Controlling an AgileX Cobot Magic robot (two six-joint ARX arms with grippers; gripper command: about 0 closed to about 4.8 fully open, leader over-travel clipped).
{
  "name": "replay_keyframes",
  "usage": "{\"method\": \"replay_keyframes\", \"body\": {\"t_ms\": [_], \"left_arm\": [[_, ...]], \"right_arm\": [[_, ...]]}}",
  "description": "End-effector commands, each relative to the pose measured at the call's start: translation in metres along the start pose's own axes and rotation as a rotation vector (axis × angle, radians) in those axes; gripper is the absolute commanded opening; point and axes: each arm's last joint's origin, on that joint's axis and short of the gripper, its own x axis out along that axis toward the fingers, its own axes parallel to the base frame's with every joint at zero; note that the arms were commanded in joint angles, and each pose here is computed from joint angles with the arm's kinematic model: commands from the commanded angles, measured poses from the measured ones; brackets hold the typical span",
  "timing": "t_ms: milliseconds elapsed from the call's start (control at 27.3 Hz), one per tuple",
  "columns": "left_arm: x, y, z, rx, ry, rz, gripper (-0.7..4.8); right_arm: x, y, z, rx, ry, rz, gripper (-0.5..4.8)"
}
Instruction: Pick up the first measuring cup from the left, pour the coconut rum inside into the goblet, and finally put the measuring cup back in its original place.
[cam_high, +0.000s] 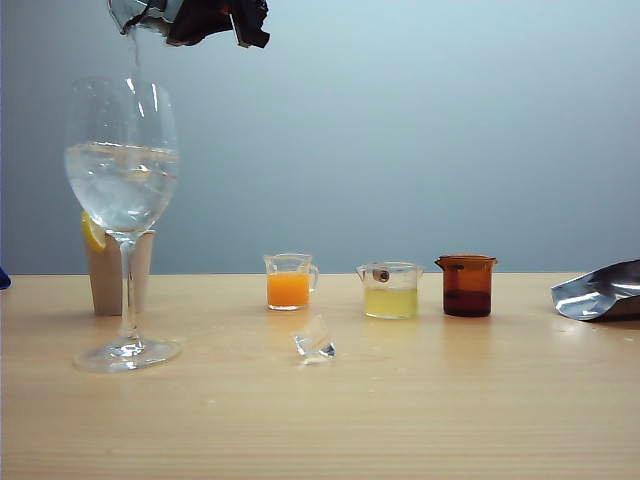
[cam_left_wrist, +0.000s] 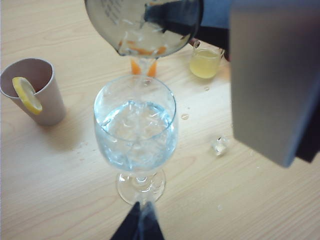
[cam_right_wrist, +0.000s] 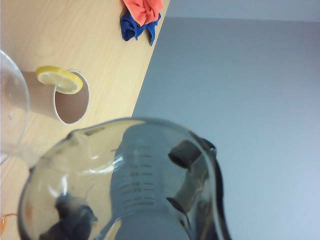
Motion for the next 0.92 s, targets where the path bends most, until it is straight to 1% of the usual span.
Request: {"method": "replay_keyframes", "body": {"t_ms": [37,183,440,513,550,586,623,660,696,733,769,806,843,879,916], "left_arm": [[-0.002,0.0,0.002,0.005,-0.012,-0.001,-0.06],[-0.002,0.0,0.002,0.005,-0.012,-0.001,-0.06],[-0.002,0.0,0.002,0.005,-0.012,-0.002,-0.06],[-0.002,0.0,0.002,0.011,-0.012,-0.001,-0.06],[-0.002,0.0,0.002,0.032,-0.012,-0.002,-0.06],[-0.002,0.0,0.002,0.035,-0.013,-0.002,-0.06],[-0.002,0.0,0.002,0.035,-0.013,-0.002,-0.06],[-0.002,0.0,0.002,0.035,-0.013,-0.002,-0.06],[-0.002,0.0,0.002,0.035,-0.014,-0.002,-0.06],[-0.002,0.0,0.002,0.035,-0.013,-0.002,-0.06],[-0.002,0.0,0.002,0.035,-0.014,-0.002,-0.06],[-0.002,0.0,0.002,0.035,-0.014,-0.002,-0.06],[-0.002,0.0,0.002,0.035,-0.014,-0.002,-0.06],[-0.002,0.0,0.002,0.035,-0.014,-0.002,-0.06],[-0.002,0.0,0.002,0.034,-0.015,-0.002,-0.06]], "right_arm": [[-0.002,-0.006,0.0,-0.002,-0.001,-0.04,0.08],[-0.002,-0.006,0.0,-0.047,0.0,-0.041,0.08],[-0.002,-0.006,0.0,-0.073,0.001,-0.041,0.09],[-0.002,-0.006,0.001,-0.072,0.001,-0.041,0.13],[-0.002,-0.006,0.0,-0.056,-0.001,-0.041,0.13],[-0.002,-0.006,0.0,-0.028,-0.002,-0.041,0.13],[-0.002,-0.006,0.0,0.05,-0.002,-0.041,0.13],[-0.002,-0.006,0.0,0.093,-0.003,-0.041,0.13],[-0.002,-0.006,0.0,0.181,-0.004,-0.044,0.13],[-0.002,-0.007,-0.002,0.314,-0.007,-0.053,0.13],[-0.002,-0.008,-0.003,0.387,-0.01,-0.06,0.13],[-0.001,-0.01,-0.007,0.574,-0.038,-0.073,0.13],[-0.001,-0.011,-0.014,0.686,-0.063,-0.075,0.13],[0.0,-0.011,-0.018,0.749,-0.079,-0.075,0.13],[0.001,-0.012,-0.033,0.888,-0.116,-0.081,0.13]]}}
